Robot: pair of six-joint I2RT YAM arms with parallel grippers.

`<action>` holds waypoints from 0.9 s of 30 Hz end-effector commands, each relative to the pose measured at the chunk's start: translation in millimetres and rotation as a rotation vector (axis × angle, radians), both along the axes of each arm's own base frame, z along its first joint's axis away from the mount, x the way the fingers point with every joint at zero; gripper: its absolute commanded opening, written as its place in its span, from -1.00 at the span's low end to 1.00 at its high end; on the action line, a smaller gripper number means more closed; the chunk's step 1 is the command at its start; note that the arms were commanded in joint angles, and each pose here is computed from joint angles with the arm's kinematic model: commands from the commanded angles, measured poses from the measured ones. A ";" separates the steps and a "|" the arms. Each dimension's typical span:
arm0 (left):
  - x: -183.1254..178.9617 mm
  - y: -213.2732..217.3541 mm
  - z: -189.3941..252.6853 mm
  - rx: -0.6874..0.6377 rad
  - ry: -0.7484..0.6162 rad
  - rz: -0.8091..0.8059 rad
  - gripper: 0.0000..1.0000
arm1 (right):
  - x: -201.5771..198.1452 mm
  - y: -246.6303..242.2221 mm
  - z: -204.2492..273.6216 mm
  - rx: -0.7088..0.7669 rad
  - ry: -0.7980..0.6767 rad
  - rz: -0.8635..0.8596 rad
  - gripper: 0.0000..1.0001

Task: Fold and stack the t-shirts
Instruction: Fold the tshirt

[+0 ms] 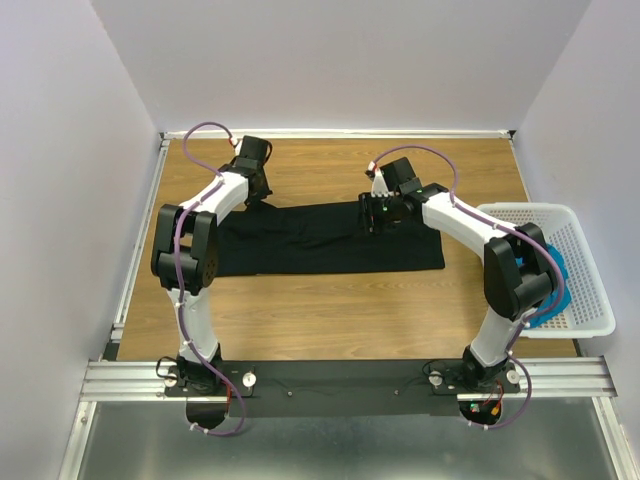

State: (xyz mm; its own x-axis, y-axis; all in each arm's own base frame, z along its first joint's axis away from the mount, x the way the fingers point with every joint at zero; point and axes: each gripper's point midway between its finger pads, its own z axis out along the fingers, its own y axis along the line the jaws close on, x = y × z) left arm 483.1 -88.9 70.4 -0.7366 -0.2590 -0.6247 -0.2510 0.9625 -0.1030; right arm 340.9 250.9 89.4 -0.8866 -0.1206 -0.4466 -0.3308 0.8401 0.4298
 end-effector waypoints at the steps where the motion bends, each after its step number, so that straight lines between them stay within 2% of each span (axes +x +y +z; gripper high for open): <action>1: 16.6 3.1 36.8 0.049 -0.101 0.006 -0.92 | 6.3 14.5 -1.2 0.051 -0.012 0.004 -0.02; 7: 17.1 1.9 45.4 0.060 -0.123 0.008 -0.92 | 33.0 52.1 15.0 0.215 -0.039 -0.045 -0.03; 12: 16.8 4.2 46.7 0.070 -0.128 0.015 -0.92 | 58.9 87.1 11.4 0.290 -0.043 -0.086 -0.03; 27: 23.2 -0.9 46.6 0.037 -0.142 0.027 -0.92 | 79.8 147.7 -31.7 0.372 0.017 -0.043 -0.03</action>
